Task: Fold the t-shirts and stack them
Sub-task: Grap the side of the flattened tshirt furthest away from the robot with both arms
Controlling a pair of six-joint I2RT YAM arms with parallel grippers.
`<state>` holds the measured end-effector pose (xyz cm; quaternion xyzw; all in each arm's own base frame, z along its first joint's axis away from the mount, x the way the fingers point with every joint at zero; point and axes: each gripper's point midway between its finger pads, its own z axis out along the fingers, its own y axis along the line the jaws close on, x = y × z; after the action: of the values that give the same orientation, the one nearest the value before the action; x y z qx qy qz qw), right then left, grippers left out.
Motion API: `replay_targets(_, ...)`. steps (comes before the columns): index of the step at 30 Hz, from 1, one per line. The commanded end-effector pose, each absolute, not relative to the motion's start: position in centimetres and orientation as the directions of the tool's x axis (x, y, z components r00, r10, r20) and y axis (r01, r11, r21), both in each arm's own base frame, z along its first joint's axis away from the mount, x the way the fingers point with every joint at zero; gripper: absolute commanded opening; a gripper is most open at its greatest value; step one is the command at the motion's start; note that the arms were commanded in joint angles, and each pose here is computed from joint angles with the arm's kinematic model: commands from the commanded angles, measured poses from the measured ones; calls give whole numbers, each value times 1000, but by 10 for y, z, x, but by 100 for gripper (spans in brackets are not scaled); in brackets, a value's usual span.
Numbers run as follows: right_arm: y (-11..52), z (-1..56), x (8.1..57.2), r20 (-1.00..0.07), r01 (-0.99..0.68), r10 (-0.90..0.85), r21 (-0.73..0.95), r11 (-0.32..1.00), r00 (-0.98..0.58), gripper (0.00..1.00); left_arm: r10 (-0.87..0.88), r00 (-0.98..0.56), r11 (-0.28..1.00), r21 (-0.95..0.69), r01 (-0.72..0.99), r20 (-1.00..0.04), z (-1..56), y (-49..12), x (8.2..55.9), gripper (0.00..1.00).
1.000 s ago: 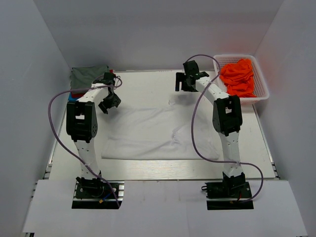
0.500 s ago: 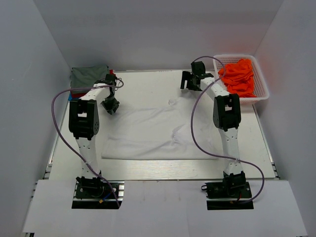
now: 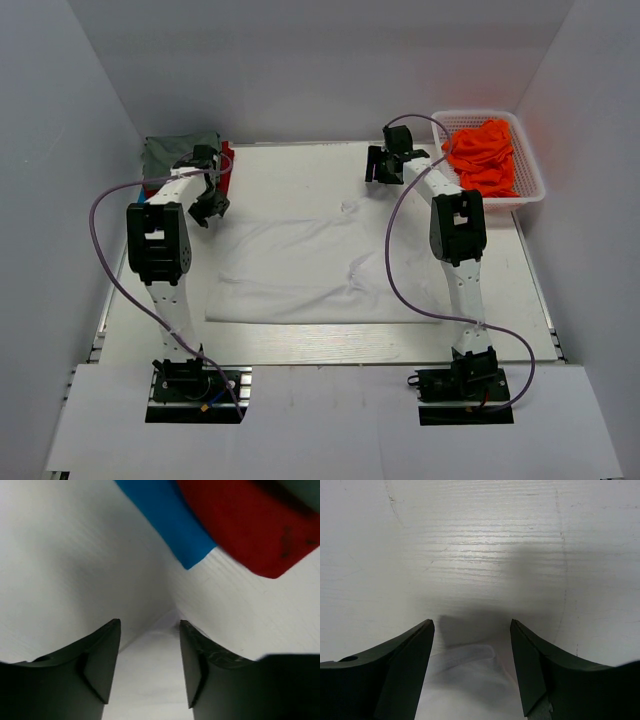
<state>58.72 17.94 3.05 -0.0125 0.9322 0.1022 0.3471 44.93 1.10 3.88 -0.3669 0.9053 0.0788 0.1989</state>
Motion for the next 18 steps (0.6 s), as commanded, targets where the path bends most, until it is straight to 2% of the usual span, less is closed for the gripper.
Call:
replay_targets(1, 173, 25, 578, -630, -85, 37, 162, 983, -775, 68, -638, -642, 747, -139, -651, -425, 45, -4, 473, 59)
replay_targets(3, 170, 22, 577, -626, -82, 34, 154, 985, -779, 68, -634, -664, 762, -173, -624, -396, 36, -14, 477, 54)
replay_targets(4, 168, 20, 575, -620, -82, 27, 147, 986, -784, 68, -636, -678, 765, -185, -617, -369, 30, -19, 476, 45)
replay_targets(6, 167, 20, 573, -616, -75, 31, 146, 986, -787, 64, -637, -687, 767, -197, -611, -348, 24, -24, 474, 38)
replay_targets(10, 165, 24, 570, -621, -77, 29, 142, 987, -784, 63, -618, -703, 781, -176, -599, -352, 19, -21, 473, 28)
replay_targets(12, 164, 22, 568, -619, -71, 31, 140, 988, -785, 49, -616, -704, 780, -149, -608, -352, 14, -17, 470, 0)
replay_targets(13, 165, 27, 568, -624, -72, 33, 142, 987, -780, 39, -616, -699, 779, -148, -609, -363, 20, -16, 473, 0)
replay_targets(14, 161, 29, 569, -630, -58, 40, 134, 989, -775, 11, -615, -700, 778, -133, -614, -363, 22, -13, 472, 0)
replay_targets(15, 160, 27, 567, -628, -56, 38, 130, 990, -778, 0, -614, -698, 777, -125, -617, -370, 22, -12, 472, 0)
replay_targets(18, 158, 56, 568, -672, -58, 38, 121, 991, -739, 0, -613, -683, 775, -136, -617, -398, 39, -9, 475, 0)
